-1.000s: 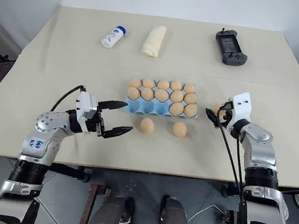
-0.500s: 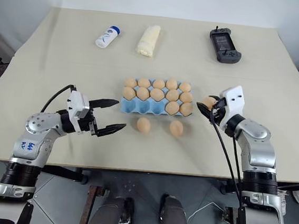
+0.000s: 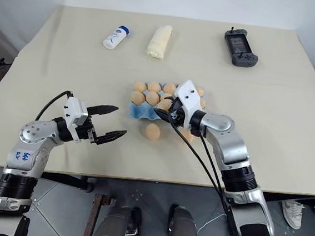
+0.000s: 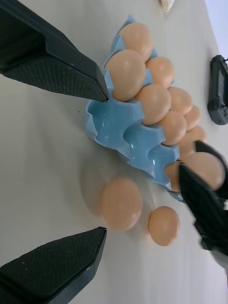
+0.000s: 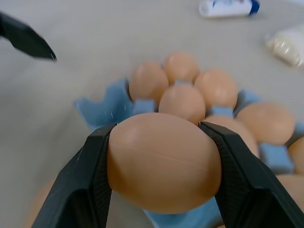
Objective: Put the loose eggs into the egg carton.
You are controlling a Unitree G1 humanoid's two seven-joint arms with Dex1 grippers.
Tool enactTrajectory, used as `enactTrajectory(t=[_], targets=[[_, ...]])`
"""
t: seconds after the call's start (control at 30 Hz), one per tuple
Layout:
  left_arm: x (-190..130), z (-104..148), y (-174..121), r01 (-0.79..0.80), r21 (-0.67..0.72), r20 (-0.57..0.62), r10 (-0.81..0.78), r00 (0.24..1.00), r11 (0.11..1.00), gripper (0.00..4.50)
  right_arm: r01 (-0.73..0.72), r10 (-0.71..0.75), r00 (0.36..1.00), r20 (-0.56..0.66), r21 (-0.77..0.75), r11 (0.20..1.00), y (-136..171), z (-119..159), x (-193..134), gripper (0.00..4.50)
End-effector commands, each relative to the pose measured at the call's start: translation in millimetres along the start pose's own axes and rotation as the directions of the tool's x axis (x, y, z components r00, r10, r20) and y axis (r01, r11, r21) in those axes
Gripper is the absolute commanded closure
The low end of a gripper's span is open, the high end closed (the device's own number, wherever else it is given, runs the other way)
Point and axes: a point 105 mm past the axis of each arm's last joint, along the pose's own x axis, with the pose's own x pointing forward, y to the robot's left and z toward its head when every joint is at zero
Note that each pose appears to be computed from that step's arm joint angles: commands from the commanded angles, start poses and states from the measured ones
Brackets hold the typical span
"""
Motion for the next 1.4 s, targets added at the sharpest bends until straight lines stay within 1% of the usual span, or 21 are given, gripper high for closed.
enactTrajectory(t=[0.03,0.07,0.1,0.17,0.2,0.23,0.33,0.43,0.47,0.53,0.63,0.67,0.77,0.83,0.9,1.0,1.13,1.27,1.4], targets=[[-3,7,-1,-0.011,0.027,0.016,0.011,1.000,1.000,0.00,0.032,-0.030,0.998,0.056,-0.046,0.998,-9,15,2,1.77],[-3,7,-2,-0.011,0.026,0.016,0.010,1.000,1.000,0.00,0.039,-0.036,0.998,0.059,-0.047,0.998,-11,15,2,1.41],[-2,7,-2,-0.010,0.026,0.017,0.010,1.000,1.000,0.00,0.045,-0.043,0.997,0.061,-0.048,0.998,-13,15,2,1.17],[-2,7,-3,-0.008,0.023,0.018,0.008,1.000,1.000,0.00,0.051,-0.046,0.996,0.078,-0.052,0.997,-14,19,1,0.50],[-2,7,-4,-0.007,0.022,0.018,0.006,1.000,1.000,0.00,0.050,-0.045,0.995,0.094,-0.055,0.997,-15,24,-1,0.10],[-1,7,-5,-0.005,0.022,0.019,0.005,1.000,1.000,0.00,0.047,-0.040,0.993,0.113,-0.065,0.997,-14,29,-5,0.02],[1,8,-5,0.004,0.020,0.024,-0.005,1.000,1.000,0.00,0.015,0.003,0.985,0.173,-0.104,0.994,-6,41,-31,0.02],[2,8,-6,0.016,0.021,0.025,-0.016,1.000,1.000,0.00,0.008,0.014,0.983,0.184,-0.116,0.993,-3,39,-48,0.02],[5,8,-7,0.024,0.022,0.030,-0.025,0.999,0.999,0.00,0.026,-0.002,0.976,0.216,-0.107,0.994,-6,34,-69,0.02],[9,9,-7,0.034,0.024,0.036,-0.035,0.999,0.999,0.00,0.050,-0.022,0.968,0.251,-0.106,0.993,-6,30,-95,0.02],[13,11,-8,0.061,0.025,0.049,-0.062,0.997,0.998,0.00,0.077,-0.056,0.983,0.176,-0.115,0.990,-8,-1,-132,0.02],[13,11,-8,0.065,0.024,0.051,-0.067,0.996,0.998,0.00,0.090,-0.071,0.984,0.164,-0.114,0.989,-9,-6,-140,0.02],[15,10,-8,0.091,0.019,0.047,-0.092,0.995,0.996,0.00,0.165,-0.157,0.983,0.096,-0.077,0.983,-21,-35,-170,0.02],[16,9,-8,0.109,0.012,0.045,-0.109,0.993,0.994,0.00,0.191,-0.188,0.981,0.050,-0.070,0.979,-26,-51,-185,0.02],[17,9,-9,0.129,0.009,0.044,-0.130,0.991,0.992,0.00,0.186,-0.185,0.983,0.016,-0.063,0.981,-26,-62,-193,0.02],[19,10,-10,0.151,0.007,0.050,-0.151,0.987,0.988,0.00,0.160,-0.160,0.987,-0.002,-0.058,0.985,-23,-69,-196,0.02],[19,11,-9,0.151,0.024,0.049,-0.152,0.987,0.988,0.00,0.120,-0.119,0.993,0.024,-0.056,0.991,-19,-65,-189,0.02],[18,10,-8,0.139,0.031,0.043,-0.140,0.989,0.990,0.00,0.061,-0.057,0.996,0.061,-0.063,0.996,-16,-54,-166,0.02],[17,10,-8,0.131,0.033,0.040,-0.133,0.990,0.991,0.00,0.035,-0.034,0.996,0.079,-0.009,0.999,-18,-48,-138,0.02]])
